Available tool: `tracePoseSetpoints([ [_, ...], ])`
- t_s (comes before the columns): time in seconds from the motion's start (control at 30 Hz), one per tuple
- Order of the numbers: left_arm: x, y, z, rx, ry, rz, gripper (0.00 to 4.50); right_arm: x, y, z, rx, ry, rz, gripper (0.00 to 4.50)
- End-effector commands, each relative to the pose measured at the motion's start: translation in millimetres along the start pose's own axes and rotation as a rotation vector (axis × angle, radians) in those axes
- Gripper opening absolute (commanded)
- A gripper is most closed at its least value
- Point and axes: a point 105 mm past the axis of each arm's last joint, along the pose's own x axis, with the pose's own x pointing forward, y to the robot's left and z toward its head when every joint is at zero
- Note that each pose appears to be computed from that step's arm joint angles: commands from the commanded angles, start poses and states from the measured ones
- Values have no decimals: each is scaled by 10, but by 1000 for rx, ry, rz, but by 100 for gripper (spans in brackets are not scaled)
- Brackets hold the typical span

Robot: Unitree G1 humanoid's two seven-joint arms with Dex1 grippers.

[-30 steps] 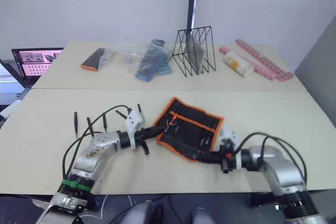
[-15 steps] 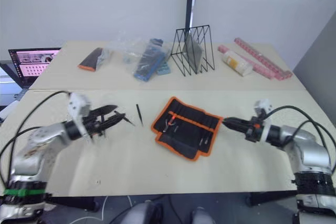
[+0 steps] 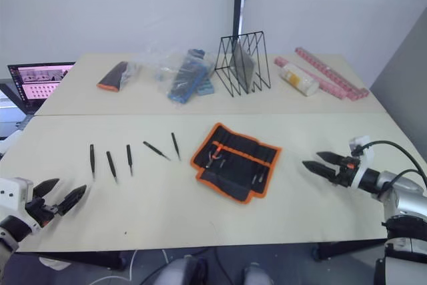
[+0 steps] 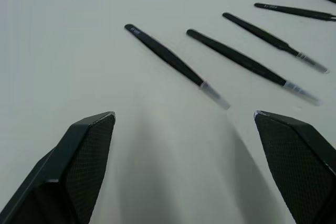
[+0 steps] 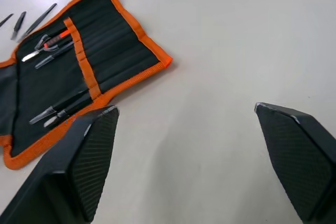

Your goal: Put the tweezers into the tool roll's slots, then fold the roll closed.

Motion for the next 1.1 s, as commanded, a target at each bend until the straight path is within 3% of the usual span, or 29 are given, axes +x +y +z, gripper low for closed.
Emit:
tracePoseSetpoints([
  [0.03, -55, 111, 117, 33, -43, 49, 450, -54, -56, 183, -83, -11, -35, 448],
  [0.17, -85, 123, 116, 8, -46, 55, 450, 57, 68, 483, -106, -78, 13, 448],
  [0.27, -116, 134, 153, 6, -56, 78, 450, 195, 226, 698, -215, -59, 48, 448],
  [0.37, -153, 90, 187, 6, -54, 93, 450, 421, 509, 1105, -312, -124, 117, 448],
  [0.6, -253, 36, 232, 31, -35, 156, 450, 880, 1242, 1460, -438, -101, 375, 448],
  [0.67, -382, -51, 250, 35, -34, 180, 450, 1005, 1521, 1574, -456, -128, 524, 448],
  [0.9, -824, -334, 241, -2, -36, 329, 450, 1281, 1932, 1540, -510, -56, 795, 448],
  [1.1, -1007, -584, 201, -65, -87, 423, 450, 1453, 1978, 1450, -512, 25, 854, 448],
])
